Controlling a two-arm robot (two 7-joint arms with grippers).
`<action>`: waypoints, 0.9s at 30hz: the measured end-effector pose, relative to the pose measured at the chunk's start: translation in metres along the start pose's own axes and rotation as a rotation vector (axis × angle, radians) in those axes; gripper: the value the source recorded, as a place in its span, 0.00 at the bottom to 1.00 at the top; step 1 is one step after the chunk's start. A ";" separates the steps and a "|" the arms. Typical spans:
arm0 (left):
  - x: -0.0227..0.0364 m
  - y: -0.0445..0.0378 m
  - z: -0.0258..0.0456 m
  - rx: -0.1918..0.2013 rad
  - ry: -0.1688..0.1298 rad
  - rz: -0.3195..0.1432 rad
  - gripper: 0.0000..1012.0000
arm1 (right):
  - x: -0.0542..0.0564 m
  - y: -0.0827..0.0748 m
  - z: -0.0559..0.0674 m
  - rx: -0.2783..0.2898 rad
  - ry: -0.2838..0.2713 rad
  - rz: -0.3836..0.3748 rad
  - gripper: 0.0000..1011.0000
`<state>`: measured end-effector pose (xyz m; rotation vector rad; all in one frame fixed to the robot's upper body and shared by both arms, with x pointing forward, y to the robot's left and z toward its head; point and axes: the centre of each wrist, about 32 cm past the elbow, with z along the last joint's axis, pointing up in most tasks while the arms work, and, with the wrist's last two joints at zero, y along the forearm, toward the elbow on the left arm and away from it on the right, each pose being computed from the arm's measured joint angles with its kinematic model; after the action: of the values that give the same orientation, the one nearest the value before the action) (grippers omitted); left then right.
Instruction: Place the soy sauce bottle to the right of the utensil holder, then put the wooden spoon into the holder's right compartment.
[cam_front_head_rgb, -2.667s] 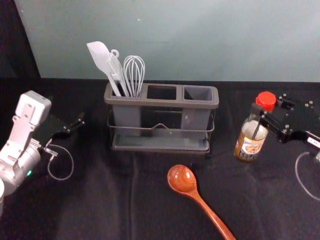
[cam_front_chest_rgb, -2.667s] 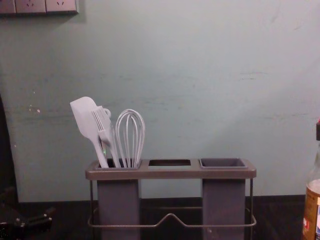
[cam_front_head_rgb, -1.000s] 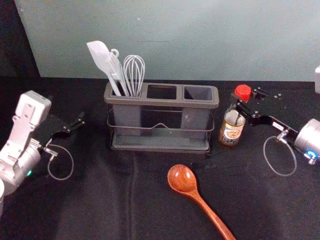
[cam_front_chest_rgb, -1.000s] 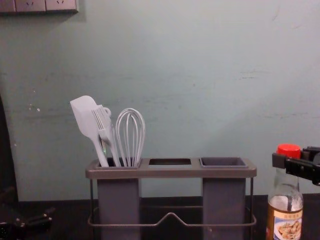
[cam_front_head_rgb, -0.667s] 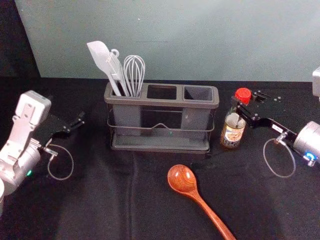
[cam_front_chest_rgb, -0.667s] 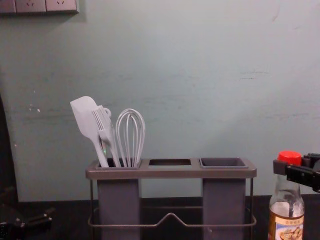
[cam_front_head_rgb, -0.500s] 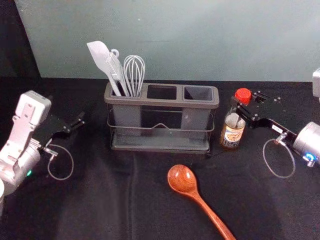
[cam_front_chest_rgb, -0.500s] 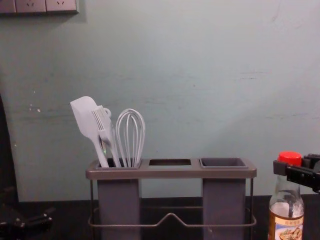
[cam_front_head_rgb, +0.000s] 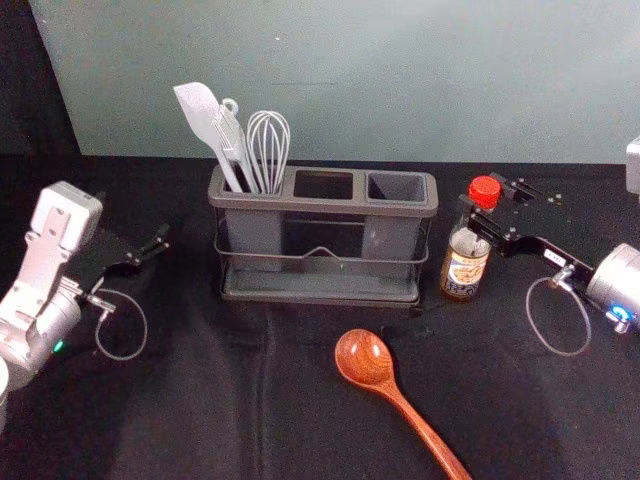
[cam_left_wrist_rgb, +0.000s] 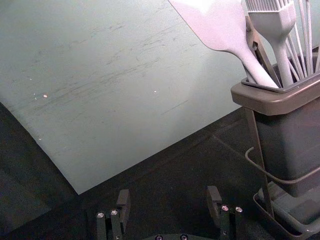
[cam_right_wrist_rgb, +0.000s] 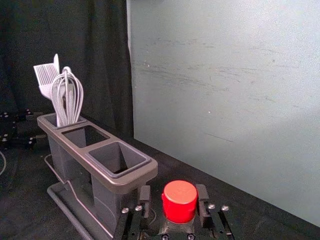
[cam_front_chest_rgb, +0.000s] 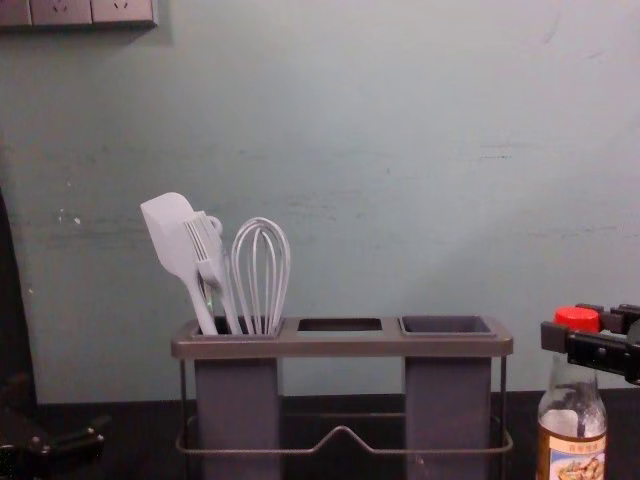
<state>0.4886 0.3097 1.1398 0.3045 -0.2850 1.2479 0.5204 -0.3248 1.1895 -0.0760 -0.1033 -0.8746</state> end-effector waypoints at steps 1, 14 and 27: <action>0.0000 0.0000 0.0000 0.000 0.000 0.000 0.99 | 0.000 0.000 0.000 0.000 0.000 0.000 0.57; 0.0000 0.0000 0.0000 0.000 0.000 0.000 0.99 | 0.000 0.000 0.001 0.000 -0.001 0.000 0.93; 0.0000 0.0000 0.0000 0.000 0.000 0.000 0.99 | -0.001 -0.003 0.008 0.006 -0.029 -0.005 0.99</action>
<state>0.4886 0.3097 1.1398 0.3045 -0.2850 1.2479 0.5170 -0.3245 1.1969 -0.0828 -0.1338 -0.8787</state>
